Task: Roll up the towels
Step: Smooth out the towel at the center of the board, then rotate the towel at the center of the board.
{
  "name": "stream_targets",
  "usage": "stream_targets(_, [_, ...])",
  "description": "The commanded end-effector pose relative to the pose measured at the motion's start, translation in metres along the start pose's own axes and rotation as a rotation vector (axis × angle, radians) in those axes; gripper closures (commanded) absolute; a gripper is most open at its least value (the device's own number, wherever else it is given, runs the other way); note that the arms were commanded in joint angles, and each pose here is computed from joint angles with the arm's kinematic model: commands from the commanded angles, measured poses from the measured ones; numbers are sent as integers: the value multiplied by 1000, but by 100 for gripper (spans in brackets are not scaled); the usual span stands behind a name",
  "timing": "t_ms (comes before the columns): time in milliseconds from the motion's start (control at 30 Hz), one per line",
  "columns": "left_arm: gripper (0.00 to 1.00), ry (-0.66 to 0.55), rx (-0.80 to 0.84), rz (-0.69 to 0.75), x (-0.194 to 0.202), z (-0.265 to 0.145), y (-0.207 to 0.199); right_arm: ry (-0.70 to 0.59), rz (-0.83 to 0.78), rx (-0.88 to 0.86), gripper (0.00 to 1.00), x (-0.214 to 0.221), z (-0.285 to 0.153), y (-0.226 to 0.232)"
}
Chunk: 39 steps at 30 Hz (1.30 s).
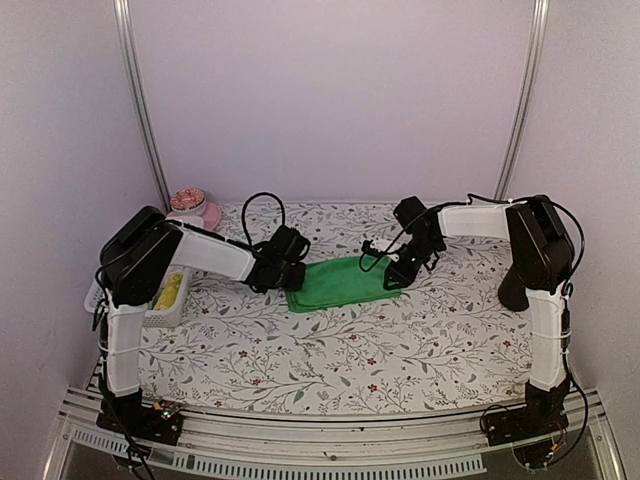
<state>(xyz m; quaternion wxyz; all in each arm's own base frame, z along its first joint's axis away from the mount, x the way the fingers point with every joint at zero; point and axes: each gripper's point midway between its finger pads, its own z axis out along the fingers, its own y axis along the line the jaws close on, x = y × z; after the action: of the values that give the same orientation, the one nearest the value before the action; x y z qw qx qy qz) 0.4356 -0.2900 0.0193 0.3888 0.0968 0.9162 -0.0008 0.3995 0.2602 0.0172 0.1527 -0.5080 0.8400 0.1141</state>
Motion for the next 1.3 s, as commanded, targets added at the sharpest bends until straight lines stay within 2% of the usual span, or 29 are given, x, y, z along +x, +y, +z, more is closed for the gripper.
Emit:
stream_targets(0, [60,81,-61,16,26,10,10,129,-4,-73,68,36,7,22])
stream_targets(200, [60,66,-84,9,20,3,16,138,-48,-124,68,38,1,37])
stream_targets(333, [44,17,-77,-2,-3,-7,14,64,-66,-111,67,7,-20,32])
stream_targets(367, [40,1,-76,-6,-11,-10,13,40,-76,-94,64,-3,-27,29])
stream_targets(400, [35,-17,-71,-11,-20,-15,12,14,-89,-72,59,-13,-35,25])
stream_targets(467, [27,-50,-66,-23,-36,-23,11,-32,-119,-18,54,-34,-48,16])
stream_targets(567, [14,-93,-66,-50,-54,-40,15,-79,-165,77,37,-59,-58,4])
stream_targets(633, [6,-115,-71,-80,-59,-51,22,-103,-201,151,20,-74,-59,-1])
stream_targets(700, [3,-153,-52,-122,-66,-72,28,-123,-246,220,0,-91,-57,-2])
stream_targets(900, [3,-197,-71,-190,-43,-116,46,-225,-272,332,1,-152,-46,-1])
stream_targets(1100, [3,-185,-131,-209,-4,-140,59,-310,-289,384,1,-200,-26,18])
stream_targets(1267, [3,-203,-171,-264,21,-160,72,-297,-331,404,1,-207,26,34])
